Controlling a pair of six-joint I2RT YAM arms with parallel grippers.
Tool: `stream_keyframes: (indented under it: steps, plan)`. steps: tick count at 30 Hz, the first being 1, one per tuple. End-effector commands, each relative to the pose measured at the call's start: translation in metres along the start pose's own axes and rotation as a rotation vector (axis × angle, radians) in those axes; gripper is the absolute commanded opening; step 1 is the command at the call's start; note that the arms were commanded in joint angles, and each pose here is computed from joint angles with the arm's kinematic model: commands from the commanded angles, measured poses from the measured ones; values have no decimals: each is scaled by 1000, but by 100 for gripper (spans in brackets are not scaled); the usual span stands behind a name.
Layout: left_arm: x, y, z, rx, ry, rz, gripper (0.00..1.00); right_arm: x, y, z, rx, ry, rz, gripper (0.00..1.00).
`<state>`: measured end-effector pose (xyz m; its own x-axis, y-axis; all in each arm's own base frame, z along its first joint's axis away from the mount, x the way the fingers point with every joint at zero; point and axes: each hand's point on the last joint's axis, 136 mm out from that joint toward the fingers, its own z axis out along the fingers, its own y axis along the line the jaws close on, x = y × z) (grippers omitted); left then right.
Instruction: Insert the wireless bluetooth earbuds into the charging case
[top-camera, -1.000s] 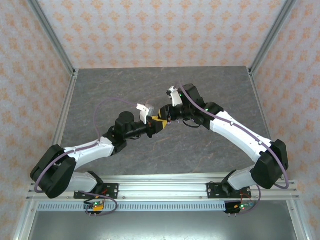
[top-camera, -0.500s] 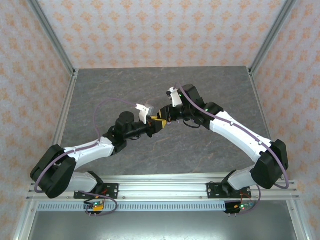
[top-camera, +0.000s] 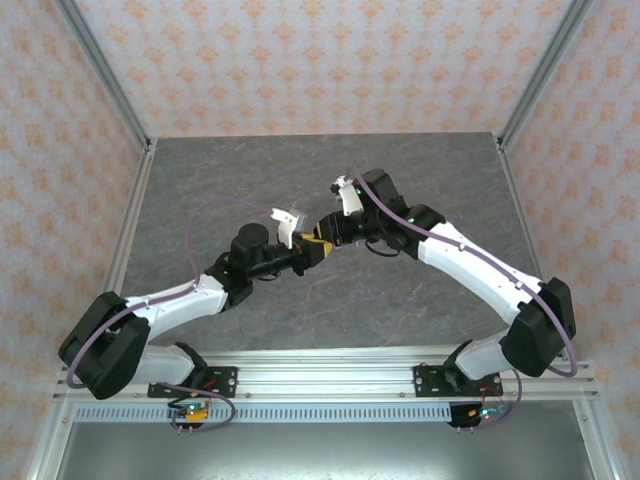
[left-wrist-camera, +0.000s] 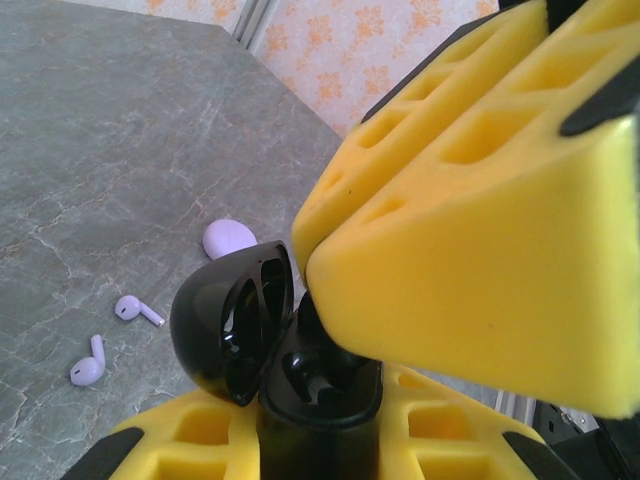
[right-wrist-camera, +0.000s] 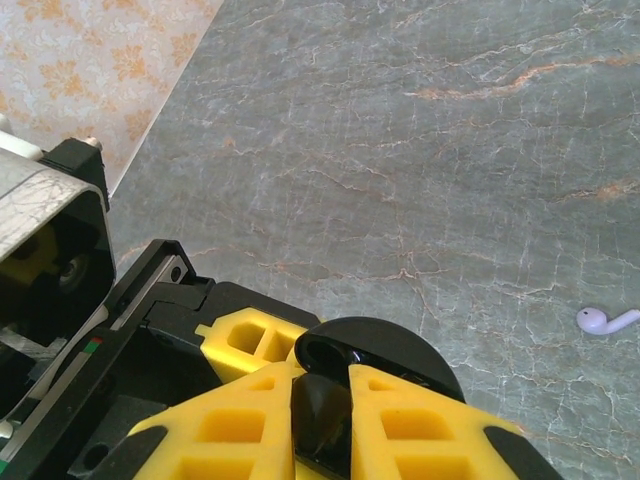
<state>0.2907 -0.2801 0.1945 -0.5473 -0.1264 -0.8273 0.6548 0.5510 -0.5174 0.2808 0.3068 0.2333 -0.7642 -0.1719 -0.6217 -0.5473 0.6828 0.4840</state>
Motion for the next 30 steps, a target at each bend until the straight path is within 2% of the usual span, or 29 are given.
stream_keyframes:
  steps: [1,15,30]
  plan:
    - [-35,-22,-4,54,-89,55,10,10,-1,3,12,53,12,17]
    - [-38,-14,-8,-2,-104,81,11,12,8,-3,-23,65,-1,20]
    - [-34,-25,-13,36,-77,193,13,7,14,-10,-45,45,-6,34]
